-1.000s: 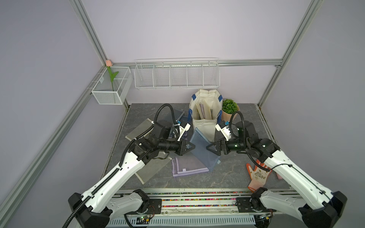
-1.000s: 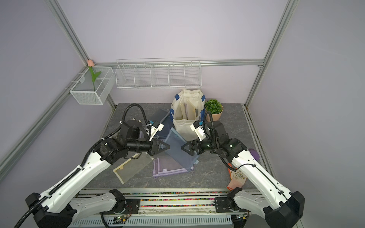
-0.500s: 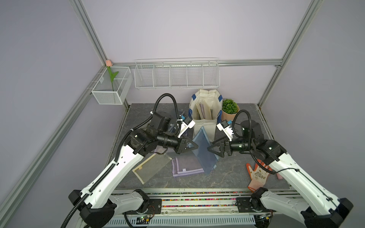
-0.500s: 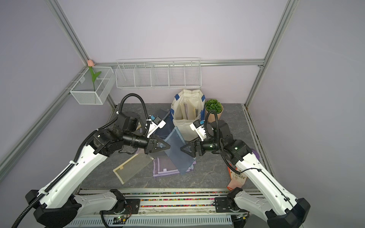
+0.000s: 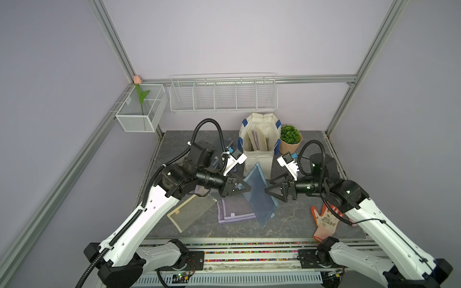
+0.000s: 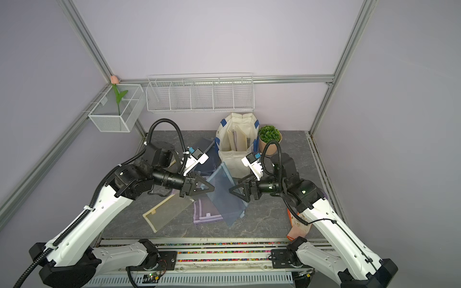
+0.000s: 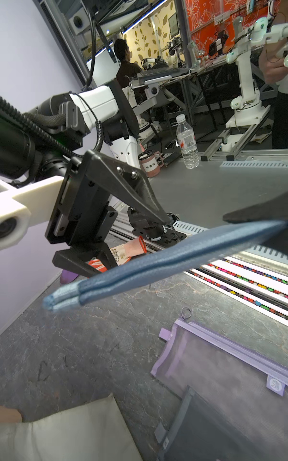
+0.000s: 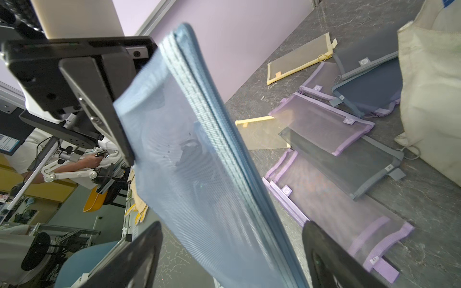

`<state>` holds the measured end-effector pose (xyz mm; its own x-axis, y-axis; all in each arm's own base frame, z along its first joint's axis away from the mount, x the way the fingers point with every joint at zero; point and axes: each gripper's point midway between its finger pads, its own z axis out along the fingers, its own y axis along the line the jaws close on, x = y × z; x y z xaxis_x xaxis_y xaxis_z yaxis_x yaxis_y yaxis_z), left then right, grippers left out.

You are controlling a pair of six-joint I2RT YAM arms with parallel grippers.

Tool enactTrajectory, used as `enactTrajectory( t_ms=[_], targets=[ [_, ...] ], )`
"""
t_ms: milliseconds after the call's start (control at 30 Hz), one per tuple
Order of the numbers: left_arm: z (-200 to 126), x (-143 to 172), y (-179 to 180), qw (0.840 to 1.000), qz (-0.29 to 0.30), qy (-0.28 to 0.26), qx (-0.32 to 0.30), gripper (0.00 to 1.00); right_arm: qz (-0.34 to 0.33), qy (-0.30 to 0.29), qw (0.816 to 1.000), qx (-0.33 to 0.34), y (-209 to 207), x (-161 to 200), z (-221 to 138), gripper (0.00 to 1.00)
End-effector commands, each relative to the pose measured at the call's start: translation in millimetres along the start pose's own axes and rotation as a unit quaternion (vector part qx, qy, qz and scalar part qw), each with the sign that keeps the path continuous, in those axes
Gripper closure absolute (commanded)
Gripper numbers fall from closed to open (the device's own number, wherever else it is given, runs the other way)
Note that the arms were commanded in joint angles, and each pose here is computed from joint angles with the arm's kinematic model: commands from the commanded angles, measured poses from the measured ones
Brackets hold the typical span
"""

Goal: Put the pencil pouch into the canvas bag
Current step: Pick up the pencil pouch.

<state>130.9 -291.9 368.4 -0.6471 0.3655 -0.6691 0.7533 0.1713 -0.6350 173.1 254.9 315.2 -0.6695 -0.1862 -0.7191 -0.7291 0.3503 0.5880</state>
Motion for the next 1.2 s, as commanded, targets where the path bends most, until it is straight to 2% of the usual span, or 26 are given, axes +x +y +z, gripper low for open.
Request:
enactTrajectory(
  t_ms=[0, 167, 333, 367, 467, 600, 667, 700, 733, 867, 933, 1000, 1167],
  targets=[
    [-5.5, -12.4, -24.1, 0.999, 0.02, -0.015, 0.042, 1.0, -0.014, -0.002, 1.0, -0.028, 9.0, -2.2, 3.8, 0.11],
    [-6.5, -19.4, -29.1, 0.998, 0.026, -0.019, 0.05, 1.0, -0.019, -0.002, 0.999, -0.045, 14.8, -3.3, 5.7, 0.09],
    [-4.9, -32.3, -26.0, 0.998, 0.029, -0.041, 0.043, 1.0, -0.012, 0.003, 0.997, -0.071, 23.3, 0.2, 6.9, 0.01],
    [-4.6, -38.2, -25.3, 0.997, 0.028, -0.055, 0.042, 1.0, -0.01, 0.003, 0.997, -0.074, 24.0, 1.4, 6.3, 0.04],
    [-6.9, -48.0, -22.2, 0.995, 0.027, -0.087, 0.031, 1.0, -0.01, -0.004, 0.997, -0.077, 27.8, 0.8, 2.4, 0.22],
    [-5.3, -51.9, -5.9, 0.995, 0.014, -0.097, -0.008, 1.0, -0.016, -0.03, 0.998, -0.056, 26.9, -6.1, -5.6, 0.68],
    [-7.9, -54.6, 5.2, 0.993, 0.007, -0.107, -0.04, 1.0, -0.016, -0.041, 0.998, -0.04, 23.4, -9.0, -9.1, 0.88],
    [-10.7, -56.9, 13.4, 0.991, -0.001, -0.114, -0.063, 0.99, -0.013, -0.043, 0.999, -0.028, 19.1, -10.0, -10.2, 0.94],
    [-13.5, -58.4, 20.7, 0.989, -0.01, -0.121, -0.083, 0.9, -0.01, -0.045, 0.999, -0.019, 16.2, -10.2, -11.4, 0.94],
    [-22.4, -62.0, 40.8, 0.978, -0.04, -0.153, -0.135, 0.43, 0.005, -0.075, 0.997, 0.021, -1.2, -17.5, -19.9, 0.94],
    [-26.1, -61.1, 48.0, 0.972, -0.052, -0.172, -0.15, 0.24, 0.018, -0.1, 0.994, 0.035, -7.7, -25.0, -25.7, 0.94],
    [-28.8, -60.9, 51.8, 0.967, -0.063, -0.193, -0.153, 0.1, 0.027, -0.128, 0.991, 0.04, -10.0, -35.9, -31.5, 0.94],
    [-12.6, -60.9, 60.3, 0.965, -0.095, -0.22, -0.109, 0.07, 0.058, -0.174, 0.982, 0.039, -18.9, -61.0, -31.2, 0.94]
  ],
)
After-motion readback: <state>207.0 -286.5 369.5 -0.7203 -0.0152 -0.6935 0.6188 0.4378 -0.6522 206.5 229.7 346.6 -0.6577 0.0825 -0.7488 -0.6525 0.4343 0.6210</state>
